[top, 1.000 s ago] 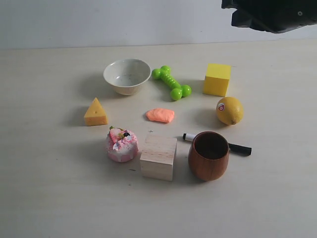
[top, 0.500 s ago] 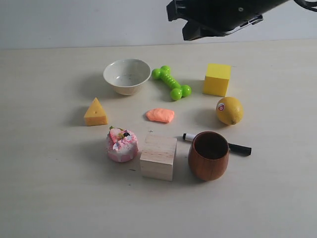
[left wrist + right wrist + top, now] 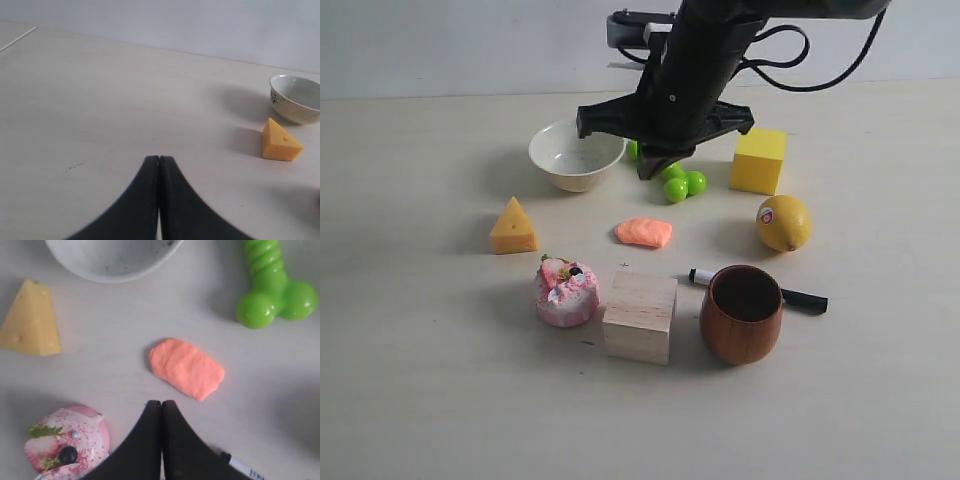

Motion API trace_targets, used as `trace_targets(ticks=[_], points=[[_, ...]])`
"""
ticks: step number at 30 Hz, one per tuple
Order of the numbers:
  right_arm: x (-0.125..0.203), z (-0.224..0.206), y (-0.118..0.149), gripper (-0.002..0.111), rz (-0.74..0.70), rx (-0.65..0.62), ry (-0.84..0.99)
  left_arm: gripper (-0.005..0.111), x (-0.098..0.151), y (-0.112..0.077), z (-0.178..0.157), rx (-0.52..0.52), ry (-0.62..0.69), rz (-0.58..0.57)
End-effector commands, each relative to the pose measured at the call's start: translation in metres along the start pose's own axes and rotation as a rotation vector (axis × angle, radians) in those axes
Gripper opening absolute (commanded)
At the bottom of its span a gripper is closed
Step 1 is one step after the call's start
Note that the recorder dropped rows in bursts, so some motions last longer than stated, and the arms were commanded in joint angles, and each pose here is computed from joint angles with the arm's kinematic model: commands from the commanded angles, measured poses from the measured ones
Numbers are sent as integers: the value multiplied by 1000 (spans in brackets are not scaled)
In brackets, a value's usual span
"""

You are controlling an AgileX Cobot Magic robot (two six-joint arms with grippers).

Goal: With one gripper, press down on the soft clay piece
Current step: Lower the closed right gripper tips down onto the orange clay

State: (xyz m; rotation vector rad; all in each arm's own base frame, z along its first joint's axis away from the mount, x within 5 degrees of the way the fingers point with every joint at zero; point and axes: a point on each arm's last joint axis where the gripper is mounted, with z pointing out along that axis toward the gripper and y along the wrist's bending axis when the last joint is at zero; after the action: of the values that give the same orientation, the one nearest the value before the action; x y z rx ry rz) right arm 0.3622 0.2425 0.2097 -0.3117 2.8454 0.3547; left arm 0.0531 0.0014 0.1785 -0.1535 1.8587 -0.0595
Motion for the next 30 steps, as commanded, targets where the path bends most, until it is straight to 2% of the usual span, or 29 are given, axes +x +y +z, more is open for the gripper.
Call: trace_targets(ticks=[1, 7, 14, 30], points=[[-5, 21, -1, 0, 57, 34, 68, 0, -2, 0, -1, 5, -18, -11], [-12, 40, 0, 0, 73, 59, 122, 0, -2, 0, -1, 5, -18, -11], [-9, 59, -11, 0, 68, 171, 186, 0, -2, 0, -1, 5, -18, -11], [-12, 71, -11, 0, 41, 147, 144, 0, -2, 0, -1, 5, -18, -11]])
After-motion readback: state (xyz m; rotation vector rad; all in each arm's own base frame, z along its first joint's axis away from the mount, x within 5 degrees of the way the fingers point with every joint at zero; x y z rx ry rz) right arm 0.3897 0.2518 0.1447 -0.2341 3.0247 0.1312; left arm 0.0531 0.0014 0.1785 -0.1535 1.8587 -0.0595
